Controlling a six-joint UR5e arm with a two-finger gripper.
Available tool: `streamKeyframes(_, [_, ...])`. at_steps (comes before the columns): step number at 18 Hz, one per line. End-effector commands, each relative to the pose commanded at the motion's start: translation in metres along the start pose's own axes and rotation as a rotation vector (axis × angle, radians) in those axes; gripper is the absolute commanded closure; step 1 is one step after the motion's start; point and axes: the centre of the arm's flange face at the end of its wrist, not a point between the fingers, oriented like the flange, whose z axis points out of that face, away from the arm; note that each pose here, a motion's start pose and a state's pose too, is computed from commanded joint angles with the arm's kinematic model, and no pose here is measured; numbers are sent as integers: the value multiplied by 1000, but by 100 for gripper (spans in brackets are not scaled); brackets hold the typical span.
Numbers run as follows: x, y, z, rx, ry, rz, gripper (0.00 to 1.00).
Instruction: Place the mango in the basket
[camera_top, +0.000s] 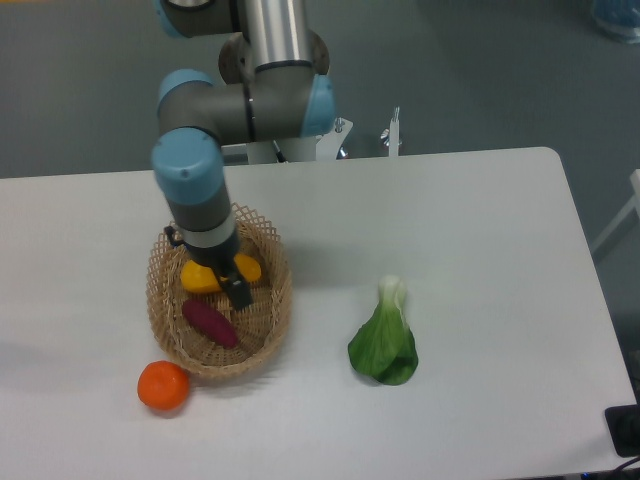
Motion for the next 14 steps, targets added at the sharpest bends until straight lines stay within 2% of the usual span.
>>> streamKeyframes(2, [-19,13,-1,-3,-11,11,0])
streamKeyframes(7, [-80,74,2,-17,-27,-40,0])
streamKeyframes(10, [-126,101,-7,-12,-66,-89,0])
streamKeyframes(14, [-156,127,-8,-18,-77,-122,0])
